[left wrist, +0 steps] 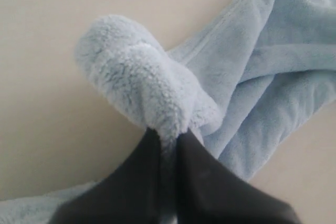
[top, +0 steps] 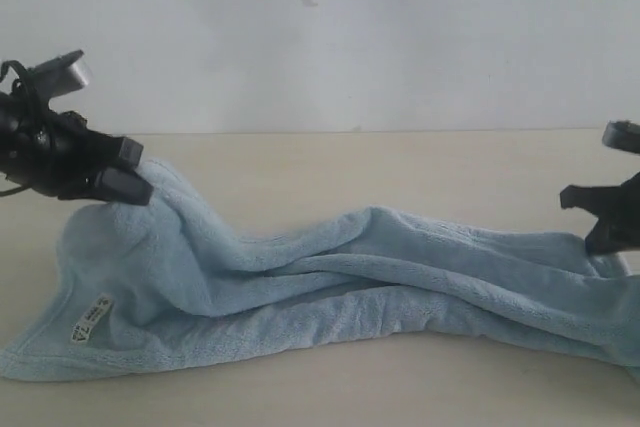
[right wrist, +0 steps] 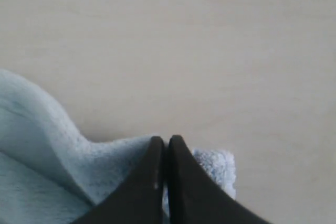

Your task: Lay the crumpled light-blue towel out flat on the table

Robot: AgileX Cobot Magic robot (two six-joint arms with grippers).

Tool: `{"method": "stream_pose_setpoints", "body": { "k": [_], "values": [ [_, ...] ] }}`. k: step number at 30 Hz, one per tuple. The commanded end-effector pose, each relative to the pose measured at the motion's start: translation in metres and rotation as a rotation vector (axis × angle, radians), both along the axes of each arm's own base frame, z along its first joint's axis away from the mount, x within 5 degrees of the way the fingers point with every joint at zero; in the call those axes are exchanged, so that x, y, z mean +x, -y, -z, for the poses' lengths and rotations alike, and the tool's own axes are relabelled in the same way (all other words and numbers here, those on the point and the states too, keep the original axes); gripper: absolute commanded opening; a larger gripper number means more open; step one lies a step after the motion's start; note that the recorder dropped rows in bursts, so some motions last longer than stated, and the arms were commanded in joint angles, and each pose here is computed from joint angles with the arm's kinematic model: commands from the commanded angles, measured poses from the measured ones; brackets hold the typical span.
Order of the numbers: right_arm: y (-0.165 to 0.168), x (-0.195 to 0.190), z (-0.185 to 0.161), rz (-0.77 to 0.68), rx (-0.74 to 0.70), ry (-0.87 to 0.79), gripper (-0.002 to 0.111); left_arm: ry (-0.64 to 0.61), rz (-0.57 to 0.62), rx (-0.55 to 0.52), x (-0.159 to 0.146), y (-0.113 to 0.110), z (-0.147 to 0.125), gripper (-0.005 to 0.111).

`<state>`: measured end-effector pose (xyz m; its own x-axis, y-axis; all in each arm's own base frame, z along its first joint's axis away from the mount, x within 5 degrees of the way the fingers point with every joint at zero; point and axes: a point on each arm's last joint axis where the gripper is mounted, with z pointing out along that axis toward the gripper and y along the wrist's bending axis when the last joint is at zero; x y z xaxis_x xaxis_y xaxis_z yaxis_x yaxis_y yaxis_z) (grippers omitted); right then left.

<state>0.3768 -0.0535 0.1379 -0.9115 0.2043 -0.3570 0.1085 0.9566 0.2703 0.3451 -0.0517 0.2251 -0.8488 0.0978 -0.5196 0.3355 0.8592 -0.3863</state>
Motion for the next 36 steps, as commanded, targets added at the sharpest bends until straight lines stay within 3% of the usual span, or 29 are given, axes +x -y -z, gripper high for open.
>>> {"method": "stream_pose_setpoints", "body": {
  "k": [1,6,11,15,22,26,28,30,31,34,36],
  "values": [
    [-0.005,-0.005,-0.061,0.025,0.029,0.171,0.000,0.148,0.005,-0.123,-0.007,0.008,-0.047,0.004],
    [-0.011,-0.025,-0.124,0.009,0.012,0.327,0.000,0.310,0.053,-0.118,-0.031,0.009,-0.092,0.004],
    [-0.020,-0.066,-0.173,0.001,-0.017,0.464,0.000,0.465,0.094,-0.002,-0.071,0.003,-0.135,0.004],
    [-0.029,-0.111,-0.210,-0.003,-0.046,0.597,0.000,0.562,0.011,0.070,-0.110,-0.006,-0.153,0.004],
    [-0.049,-0.208,-0.284,-0.012,-0.129,0.948,0.000,0.906,-0.189,0.105,-0.188,-0.022,-0.176,0.004],
    [-0.055,-0.249,-0.307,0.008,-0.178,1.113,0.000,1.005,-0.235,0.123,-0.211,-0.026,-0.180,0.004],
    [-0.054,-0.252,-0.308,0.008,-0.227,1.125,0.000,1.004,-0.248,0.133,-0.209,-0.027,-0.175,0.004],
    [-0.047,-0.230,-0.294,-0.002,-0.260,1.038,0.000,0.927,-0.276,0.158,-0.184,-0.030,-0.155,0.004],
    [-0.041,-0.204,-0.273,-0.001,-0.234,0.934,0.000,0.829,-0.277,0.176,-0.161,-0.031,-0.134,0.004],
    [-0.038,-0.152,-0.209,0.005,-0.096,0.660,0.000,0.666,-0.285,0.145,-0.126,-0.029,-0.105,0.004],
    [-0.064,-0.126,-0.154,-0.183,-0.021,0.405,0.000,0.607,-0.264,0.145,-0.110,-0.027,-0.097,0.004]
  ]
}}
